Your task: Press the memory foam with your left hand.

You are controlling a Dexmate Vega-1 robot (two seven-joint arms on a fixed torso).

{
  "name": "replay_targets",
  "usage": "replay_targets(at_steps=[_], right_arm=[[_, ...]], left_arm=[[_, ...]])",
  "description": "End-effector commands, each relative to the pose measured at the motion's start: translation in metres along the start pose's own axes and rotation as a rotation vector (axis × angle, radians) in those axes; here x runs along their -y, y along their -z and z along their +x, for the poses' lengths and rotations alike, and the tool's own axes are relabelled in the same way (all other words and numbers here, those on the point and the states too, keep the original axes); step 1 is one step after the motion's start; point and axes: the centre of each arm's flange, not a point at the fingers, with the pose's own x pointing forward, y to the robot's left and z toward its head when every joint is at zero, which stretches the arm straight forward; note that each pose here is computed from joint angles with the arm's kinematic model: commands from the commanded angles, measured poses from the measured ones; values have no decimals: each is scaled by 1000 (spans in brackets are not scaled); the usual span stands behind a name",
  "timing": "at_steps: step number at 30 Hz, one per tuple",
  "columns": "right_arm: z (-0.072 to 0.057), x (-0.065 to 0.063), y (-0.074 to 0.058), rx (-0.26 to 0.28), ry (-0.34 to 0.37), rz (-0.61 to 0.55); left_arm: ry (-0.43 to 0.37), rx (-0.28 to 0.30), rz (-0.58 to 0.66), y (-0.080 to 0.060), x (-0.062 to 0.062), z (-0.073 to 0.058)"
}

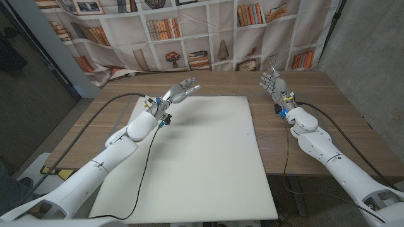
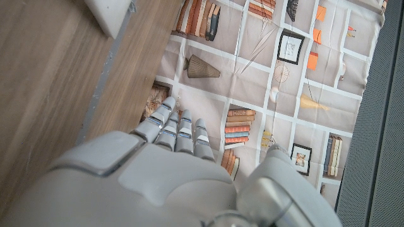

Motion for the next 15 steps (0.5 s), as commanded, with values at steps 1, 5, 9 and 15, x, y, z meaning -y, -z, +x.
replay_targets(at_steps=[1, 5, 9, 15], right_arm=[[-2, 2, 0, 1, 3, 0], [-2, 2, 0, 0, 4, 1], [-2, 0, -1, -8, -2, -1], [0, 1, -4, 1, -6, -9]], left_arm=[[0, 1, 123, -9, 8, 5], [2, 4, 177, -13, 10, 8], [7, 5, 221, -16, 13, 11], [-4, -2, 262, -18, 16, 11]])
